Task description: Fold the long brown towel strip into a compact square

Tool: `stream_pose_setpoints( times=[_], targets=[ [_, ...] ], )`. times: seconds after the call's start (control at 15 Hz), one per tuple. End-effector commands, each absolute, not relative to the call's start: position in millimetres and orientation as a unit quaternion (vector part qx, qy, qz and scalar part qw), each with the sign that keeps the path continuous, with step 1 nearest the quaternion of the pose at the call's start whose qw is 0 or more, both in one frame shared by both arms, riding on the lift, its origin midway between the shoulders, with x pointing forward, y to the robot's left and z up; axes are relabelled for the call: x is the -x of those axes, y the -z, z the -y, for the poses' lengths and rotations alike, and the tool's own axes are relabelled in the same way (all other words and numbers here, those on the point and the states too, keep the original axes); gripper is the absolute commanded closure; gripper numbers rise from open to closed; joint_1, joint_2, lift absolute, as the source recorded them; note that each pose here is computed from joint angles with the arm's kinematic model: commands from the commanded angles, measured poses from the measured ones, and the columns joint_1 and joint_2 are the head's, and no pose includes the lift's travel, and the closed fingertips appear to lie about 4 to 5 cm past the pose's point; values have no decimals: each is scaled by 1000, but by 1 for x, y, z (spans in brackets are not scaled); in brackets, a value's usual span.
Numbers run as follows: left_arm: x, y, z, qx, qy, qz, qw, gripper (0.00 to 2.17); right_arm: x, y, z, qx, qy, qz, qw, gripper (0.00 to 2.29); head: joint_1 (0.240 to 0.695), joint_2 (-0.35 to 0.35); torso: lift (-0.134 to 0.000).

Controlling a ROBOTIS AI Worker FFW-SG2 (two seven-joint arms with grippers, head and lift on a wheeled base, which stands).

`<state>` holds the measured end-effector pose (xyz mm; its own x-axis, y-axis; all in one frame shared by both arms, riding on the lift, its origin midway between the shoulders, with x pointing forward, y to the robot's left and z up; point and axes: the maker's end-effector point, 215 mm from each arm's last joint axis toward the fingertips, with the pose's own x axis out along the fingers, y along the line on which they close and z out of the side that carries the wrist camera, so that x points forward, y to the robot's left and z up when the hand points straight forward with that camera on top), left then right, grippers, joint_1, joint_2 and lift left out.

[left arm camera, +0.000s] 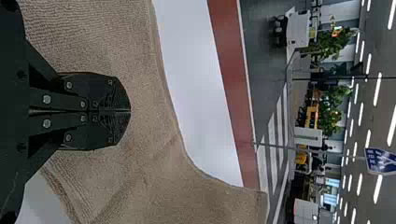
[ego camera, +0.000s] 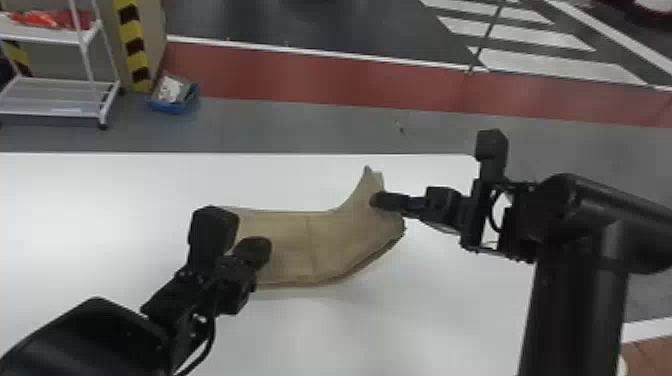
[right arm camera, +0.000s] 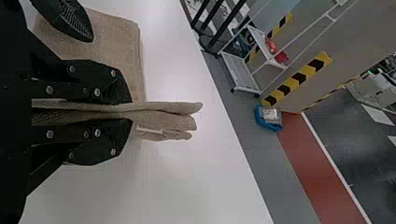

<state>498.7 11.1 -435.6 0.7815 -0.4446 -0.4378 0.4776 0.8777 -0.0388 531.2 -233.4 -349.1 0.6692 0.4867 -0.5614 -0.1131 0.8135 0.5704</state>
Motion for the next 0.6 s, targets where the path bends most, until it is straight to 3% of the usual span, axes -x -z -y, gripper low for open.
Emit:
stream_pose_setpoints(
  times=[0.0, 0.2, 0.53],
  targets=[
    [-495, 425, -16, -29, 245, -225, 943, 2101, -532, 343, 237, -265, -174, -362, 877, 971, 695, -235, -124],
    [-499, 411, -35, -34, 228, -219, 948, 2101, -534, 338, 240, -270, -174, -355, 878, 971, 695, -232, -124],
    [-506, 454, -55, -41, 216, -260, 940, 2101, -535, 325, 235, -280, -190, -340, 878, 971, 695, -200, -124]
  ],
)
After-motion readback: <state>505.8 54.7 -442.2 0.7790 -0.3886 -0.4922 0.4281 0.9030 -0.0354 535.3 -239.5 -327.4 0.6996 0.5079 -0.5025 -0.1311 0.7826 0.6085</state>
